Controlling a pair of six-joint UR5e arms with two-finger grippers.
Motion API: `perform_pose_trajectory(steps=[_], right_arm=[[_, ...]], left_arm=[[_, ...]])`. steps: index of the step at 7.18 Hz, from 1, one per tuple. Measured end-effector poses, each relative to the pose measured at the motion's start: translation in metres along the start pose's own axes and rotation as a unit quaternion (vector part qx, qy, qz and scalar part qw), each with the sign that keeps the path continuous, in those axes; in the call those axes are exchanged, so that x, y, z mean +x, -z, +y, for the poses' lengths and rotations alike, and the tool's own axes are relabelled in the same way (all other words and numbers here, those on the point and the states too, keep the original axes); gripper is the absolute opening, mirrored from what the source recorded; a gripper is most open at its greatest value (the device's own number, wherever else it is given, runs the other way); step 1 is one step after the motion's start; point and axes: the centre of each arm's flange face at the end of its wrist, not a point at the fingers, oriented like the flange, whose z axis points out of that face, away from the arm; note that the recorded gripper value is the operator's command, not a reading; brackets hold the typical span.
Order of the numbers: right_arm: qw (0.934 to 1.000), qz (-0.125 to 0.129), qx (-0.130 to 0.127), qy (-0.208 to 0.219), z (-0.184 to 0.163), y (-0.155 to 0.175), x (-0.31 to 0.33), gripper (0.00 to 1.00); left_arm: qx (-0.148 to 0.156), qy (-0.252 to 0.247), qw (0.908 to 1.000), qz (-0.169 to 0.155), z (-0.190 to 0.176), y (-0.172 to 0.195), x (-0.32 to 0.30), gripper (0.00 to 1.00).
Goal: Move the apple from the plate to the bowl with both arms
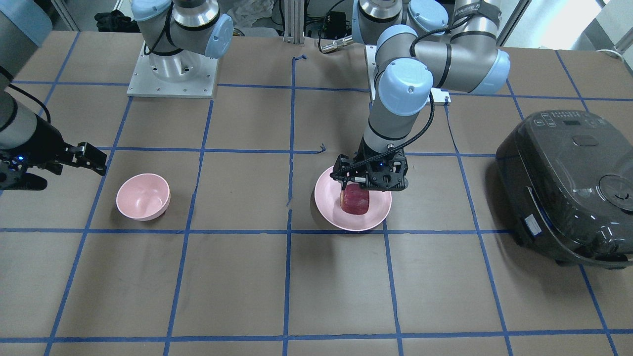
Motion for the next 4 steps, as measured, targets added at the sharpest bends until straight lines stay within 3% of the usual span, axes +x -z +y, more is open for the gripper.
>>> perform_pose_trajectory(steps=[1,2,3,4], right_arm=[[0.9999,0.001,0.010,-0.001,0.004,-0.035,0.000,0.84],[0.9998,-0.007,0.018,-0.002,0.004,-0.058,-0.001,0.58],[0.9995,-0.022,0.025,0.000,0.001,-0.072,-0.003,0.16],[0.9991,-0.030,0.030,0.008,-0.002,-0.079,-0.004,0.00]], left_arm=[[-0.013,-0.002,0.9999,-0.003,0.000,-0.017,0.002,1.00],[-0.021,-0.006,0.9997,-0.007,-0.001,-0.029,0.004,0.98],[-0.024,-0.008,0.9996,-0.009,-0.003,-0.038,0.005,0.79],[-0.026,-0.009,0.9996,-0.010,-0.004,-0.045,0.005,0.62]])
